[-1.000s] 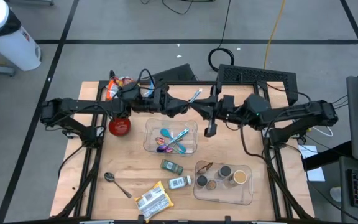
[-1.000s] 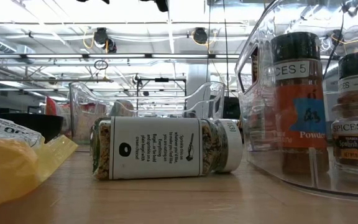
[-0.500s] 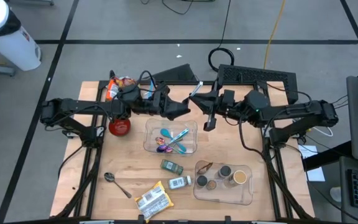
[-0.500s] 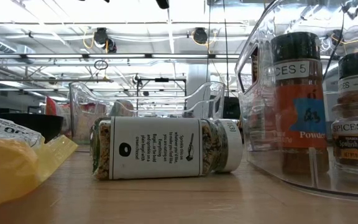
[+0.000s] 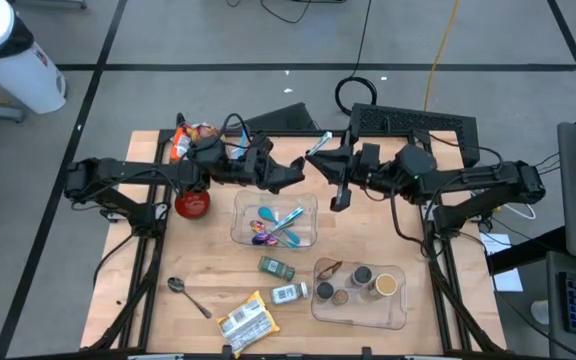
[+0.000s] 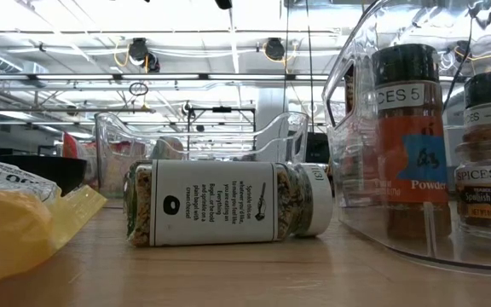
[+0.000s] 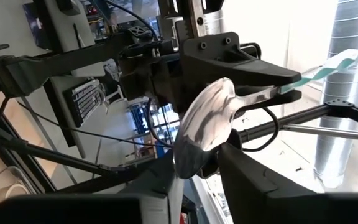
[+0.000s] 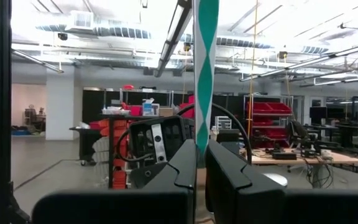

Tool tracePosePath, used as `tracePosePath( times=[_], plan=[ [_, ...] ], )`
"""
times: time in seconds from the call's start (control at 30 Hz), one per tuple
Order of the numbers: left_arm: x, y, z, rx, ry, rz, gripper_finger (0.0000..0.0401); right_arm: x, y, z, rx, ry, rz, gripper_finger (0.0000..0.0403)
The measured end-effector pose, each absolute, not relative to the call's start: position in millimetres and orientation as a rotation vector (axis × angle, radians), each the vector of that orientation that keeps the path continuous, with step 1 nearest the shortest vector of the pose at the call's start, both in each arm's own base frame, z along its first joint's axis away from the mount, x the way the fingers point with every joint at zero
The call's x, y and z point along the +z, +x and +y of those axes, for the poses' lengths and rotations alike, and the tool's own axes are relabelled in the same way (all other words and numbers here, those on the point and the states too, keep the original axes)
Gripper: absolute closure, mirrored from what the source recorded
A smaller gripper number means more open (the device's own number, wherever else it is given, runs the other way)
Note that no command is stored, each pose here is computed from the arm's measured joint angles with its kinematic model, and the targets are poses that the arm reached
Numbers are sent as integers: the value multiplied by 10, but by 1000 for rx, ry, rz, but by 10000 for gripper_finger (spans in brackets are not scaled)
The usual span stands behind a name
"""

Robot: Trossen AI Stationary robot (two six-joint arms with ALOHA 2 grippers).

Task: Pick & Place Food Item
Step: Put the blue and white patterned spoon into the middle transparent bin

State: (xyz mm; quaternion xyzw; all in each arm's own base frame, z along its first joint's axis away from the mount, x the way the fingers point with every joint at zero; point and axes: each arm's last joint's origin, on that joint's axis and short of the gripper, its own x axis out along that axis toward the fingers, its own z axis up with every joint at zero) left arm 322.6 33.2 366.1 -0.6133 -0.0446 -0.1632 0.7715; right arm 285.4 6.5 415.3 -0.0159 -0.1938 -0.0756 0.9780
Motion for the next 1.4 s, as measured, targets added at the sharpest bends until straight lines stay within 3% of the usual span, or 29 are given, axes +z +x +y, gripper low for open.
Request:
tracePosePath(
  times=[1.4],
  plan=[
    [3741, 3198, 314, -445, -1247, -160, 309, 4112, 2877, 153, -95, -31, -352, 397]
  ],
)
